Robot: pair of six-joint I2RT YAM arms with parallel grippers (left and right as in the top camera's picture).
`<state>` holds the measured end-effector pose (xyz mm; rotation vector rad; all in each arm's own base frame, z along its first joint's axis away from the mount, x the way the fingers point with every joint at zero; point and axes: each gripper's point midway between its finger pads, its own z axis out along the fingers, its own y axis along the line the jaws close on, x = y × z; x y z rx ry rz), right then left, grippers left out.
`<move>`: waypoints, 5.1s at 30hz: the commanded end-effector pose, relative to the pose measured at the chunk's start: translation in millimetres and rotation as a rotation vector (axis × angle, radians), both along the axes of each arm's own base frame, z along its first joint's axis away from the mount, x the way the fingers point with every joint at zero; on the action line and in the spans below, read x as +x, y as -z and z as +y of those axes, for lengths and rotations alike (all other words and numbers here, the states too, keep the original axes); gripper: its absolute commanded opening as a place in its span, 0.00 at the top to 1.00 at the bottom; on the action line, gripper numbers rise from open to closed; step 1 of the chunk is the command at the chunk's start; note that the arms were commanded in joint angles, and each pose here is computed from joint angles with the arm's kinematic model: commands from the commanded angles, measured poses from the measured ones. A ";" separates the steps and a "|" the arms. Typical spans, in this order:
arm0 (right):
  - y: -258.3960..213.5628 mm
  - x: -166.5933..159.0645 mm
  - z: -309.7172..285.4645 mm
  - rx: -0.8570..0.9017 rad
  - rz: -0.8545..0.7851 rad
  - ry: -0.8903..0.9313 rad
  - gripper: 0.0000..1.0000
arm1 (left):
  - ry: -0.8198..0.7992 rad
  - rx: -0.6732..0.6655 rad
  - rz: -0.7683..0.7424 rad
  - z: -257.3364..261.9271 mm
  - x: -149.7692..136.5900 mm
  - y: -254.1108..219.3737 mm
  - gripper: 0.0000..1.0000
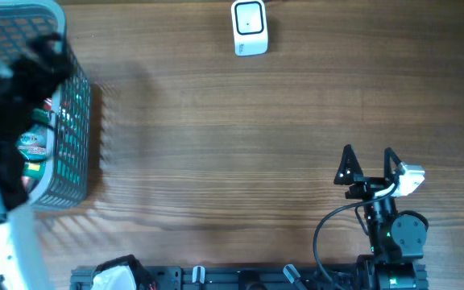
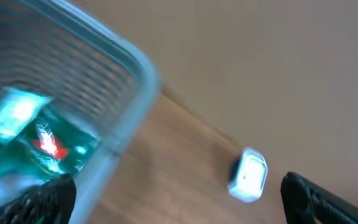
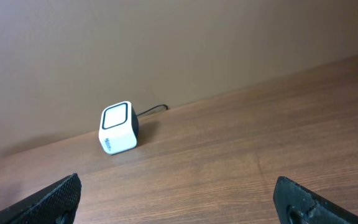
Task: Scan the item barcode
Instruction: 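Reach the left gripper into the basket and grasp the green 3M pack, then carry the 3M pack right and drop it on the table, then reach the left gripper into the basket and grasp the green-lidded jar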
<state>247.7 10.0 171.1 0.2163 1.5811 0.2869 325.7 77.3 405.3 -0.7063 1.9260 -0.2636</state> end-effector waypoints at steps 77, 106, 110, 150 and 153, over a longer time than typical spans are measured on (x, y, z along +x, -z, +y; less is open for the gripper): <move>0.0 0.1 0.5 -0.002 -0.001 -0.005 0.00 | 0.297 -0.276 -0.103 -49.8 -17.5 -27.6 0.96; 0.0 0.1 0.5 -0.002 -0.001 -0.005 0.00 | 1.178 -0.199 0.712 -282.7 -15.7 347.1 0.85; 0.0 0.1 0.5 -0.002 -0.001 -0.005 0.00 | 1.210 -0.174 0.668 -292.8 -15.7 332.0 0.00; 0.0 0.1 0.5 -0.001 -0.001 -0.005 0.00 | -0.864 -0.513 0.719 179.2 -14.1 281.1 0.00; 0.0 0.1 0.5 -0.002 -0.001 -0.005 0.01 | -0.883 -0.509 0.783 182.2 -16.7 303.7 0.00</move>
